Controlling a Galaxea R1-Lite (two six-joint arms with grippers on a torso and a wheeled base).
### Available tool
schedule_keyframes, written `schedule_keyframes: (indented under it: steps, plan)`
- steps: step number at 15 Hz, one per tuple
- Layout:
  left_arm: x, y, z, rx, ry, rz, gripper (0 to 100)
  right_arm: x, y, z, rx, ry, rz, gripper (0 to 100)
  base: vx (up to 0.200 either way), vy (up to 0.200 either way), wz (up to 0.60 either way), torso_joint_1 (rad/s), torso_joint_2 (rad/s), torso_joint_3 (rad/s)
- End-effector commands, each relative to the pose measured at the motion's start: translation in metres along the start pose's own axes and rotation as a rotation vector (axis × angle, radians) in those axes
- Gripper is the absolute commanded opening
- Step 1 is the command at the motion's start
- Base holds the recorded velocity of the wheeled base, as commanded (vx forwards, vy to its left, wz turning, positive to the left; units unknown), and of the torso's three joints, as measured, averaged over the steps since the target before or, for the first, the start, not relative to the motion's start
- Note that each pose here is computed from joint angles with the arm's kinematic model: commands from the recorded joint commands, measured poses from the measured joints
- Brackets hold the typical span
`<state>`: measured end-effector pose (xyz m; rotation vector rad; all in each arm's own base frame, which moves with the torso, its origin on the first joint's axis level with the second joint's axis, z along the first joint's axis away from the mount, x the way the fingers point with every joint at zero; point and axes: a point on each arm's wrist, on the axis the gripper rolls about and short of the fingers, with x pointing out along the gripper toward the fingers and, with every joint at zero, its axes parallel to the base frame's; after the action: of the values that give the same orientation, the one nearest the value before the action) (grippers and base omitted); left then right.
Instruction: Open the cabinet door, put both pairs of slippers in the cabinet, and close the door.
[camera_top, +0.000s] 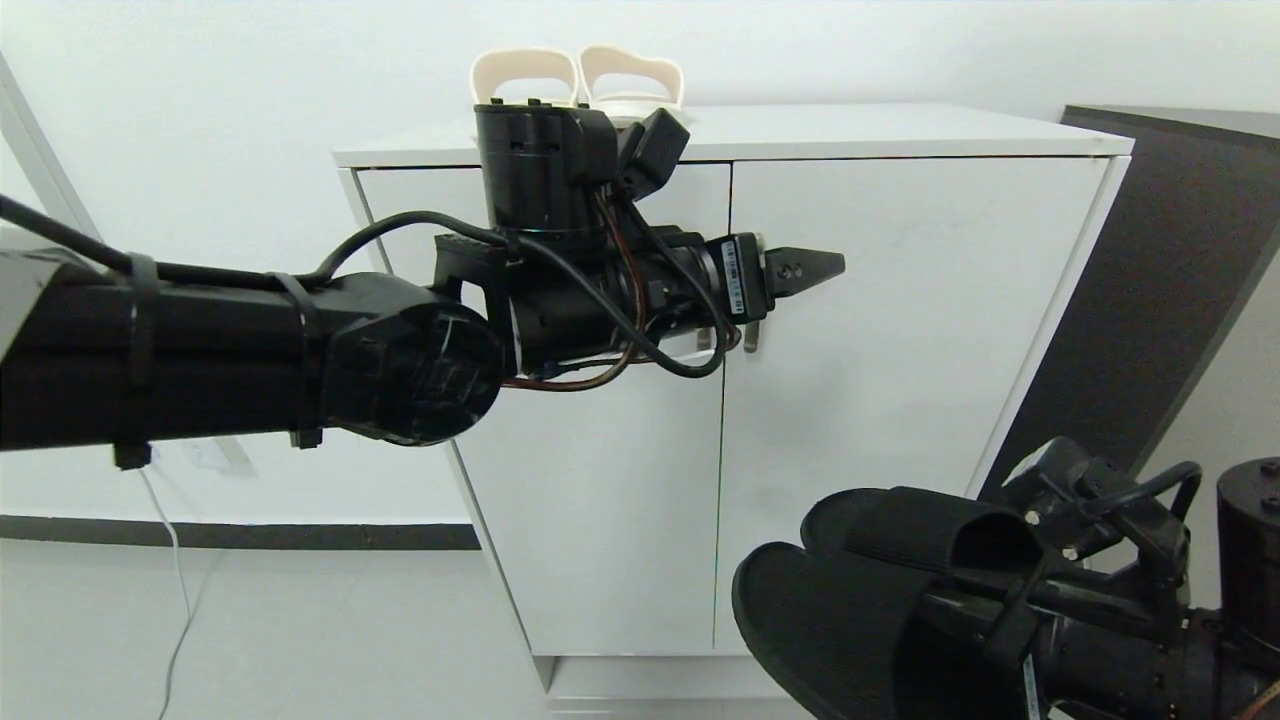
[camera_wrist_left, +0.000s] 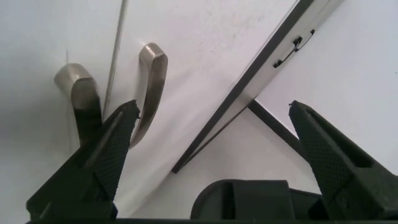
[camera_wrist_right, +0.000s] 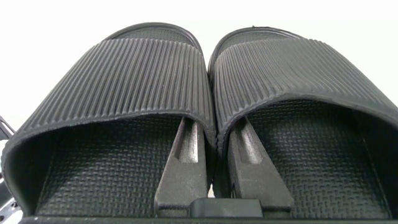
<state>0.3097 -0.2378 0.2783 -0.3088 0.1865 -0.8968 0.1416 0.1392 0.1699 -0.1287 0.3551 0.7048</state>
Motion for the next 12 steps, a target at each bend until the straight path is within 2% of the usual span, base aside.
schedule_keyframes:
  steps: [1,5,6,12]
  plan:
    - [0.006,0.004,-0.003,-0.004,0.009,0.012,100,0.001,0.000,-0.001,0.000,0.005,-0.001,0,0.000,0.000,0.00,0.000,0.00,0.000]
    - [0.014,0.006,-0.002,-0.007,0.015,0.012,100,0.003,0.000,-0.003,-0.001,0.017,0.000,0,0.000,0.000,0.00,0.000,0.00,0.000]
    - [0.013,0.006,-0.002,-0.007,0.015,0.012,0,0.004,0.000,-0.004,-0.001,0.021,0.002,0,0.000,0.000,0.00,0.000,0.00,0.000]
    - [-0.008,-0.004,0.002,-0.005,0.016,0.004,0,0.004,0.000,-0.008,-0.010,0.036,0.005,0,0.000,0.000,0.00,0.000,0.00,0.000]
